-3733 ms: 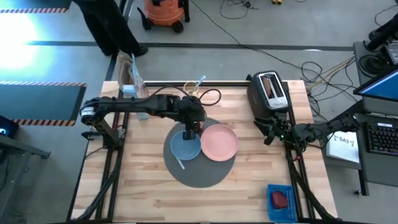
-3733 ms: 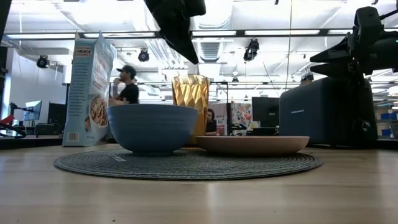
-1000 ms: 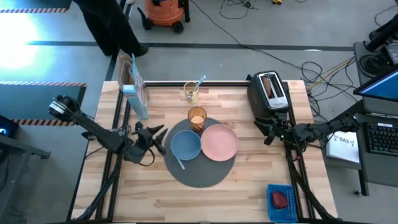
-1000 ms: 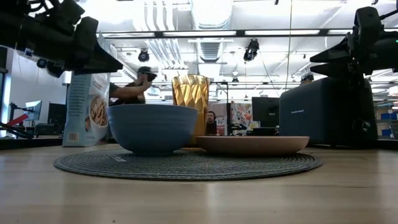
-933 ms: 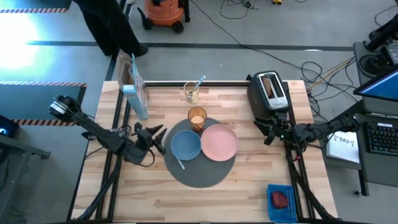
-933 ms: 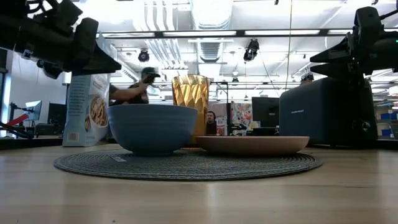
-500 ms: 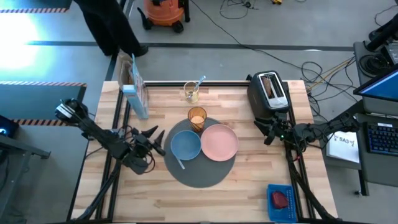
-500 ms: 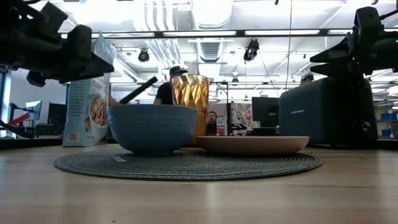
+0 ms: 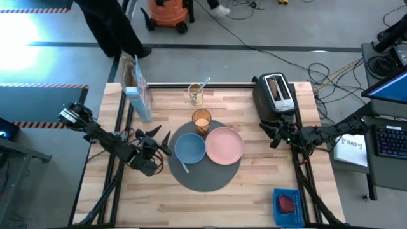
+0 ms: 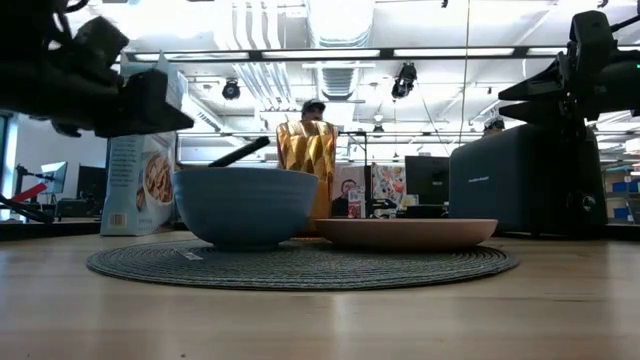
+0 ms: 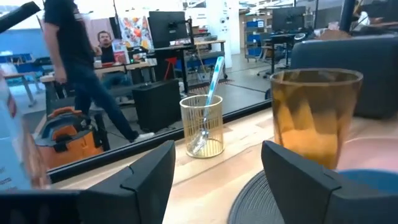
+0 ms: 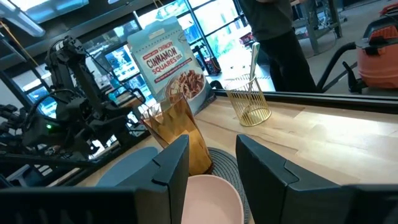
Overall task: Arrange a breakfast setting
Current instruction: Pour the cereal into the blue bowl
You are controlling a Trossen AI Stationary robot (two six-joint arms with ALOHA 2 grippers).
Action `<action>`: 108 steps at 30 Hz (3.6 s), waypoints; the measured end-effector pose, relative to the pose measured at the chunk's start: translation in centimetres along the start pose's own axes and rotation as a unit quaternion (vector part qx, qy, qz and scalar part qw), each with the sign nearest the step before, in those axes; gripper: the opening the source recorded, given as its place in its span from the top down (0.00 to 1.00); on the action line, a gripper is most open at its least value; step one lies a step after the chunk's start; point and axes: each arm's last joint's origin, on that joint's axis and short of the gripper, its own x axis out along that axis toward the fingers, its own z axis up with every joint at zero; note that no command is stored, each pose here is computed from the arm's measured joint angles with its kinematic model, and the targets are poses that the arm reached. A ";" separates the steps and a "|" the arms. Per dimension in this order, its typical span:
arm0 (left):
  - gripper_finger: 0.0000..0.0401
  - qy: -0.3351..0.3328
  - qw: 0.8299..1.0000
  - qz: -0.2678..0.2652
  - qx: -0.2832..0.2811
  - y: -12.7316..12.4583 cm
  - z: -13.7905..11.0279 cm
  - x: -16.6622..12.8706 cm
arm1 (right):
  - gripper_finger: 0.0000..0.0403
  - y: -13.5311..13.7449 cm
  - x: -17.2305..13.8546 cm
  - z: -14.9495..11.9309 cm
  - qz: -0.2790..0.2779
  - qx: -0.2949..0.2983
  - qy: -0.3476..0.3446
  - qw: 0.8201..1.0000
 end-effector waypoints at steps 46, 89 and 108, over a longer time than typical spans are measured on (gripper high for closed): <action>0.38 0.055 0.993 0.087 -0.053 -0.2 2.6 6.5 | 0.69 0.0 0.0 0.0 0.000 0.000 0.000 1.000; 0.38 0.426 0.841 0.272 -0.192 7.0 3.6 7.8 | 0.69 0.0 0.0 0.0 0.000 0.000 0.000 1.000; 0.24 0.351 0.853 0.355 -0.153 7.4 1.7 7.8 | 0.69 0.0 0.0 0.0 0.000 0.000 0.000 1.000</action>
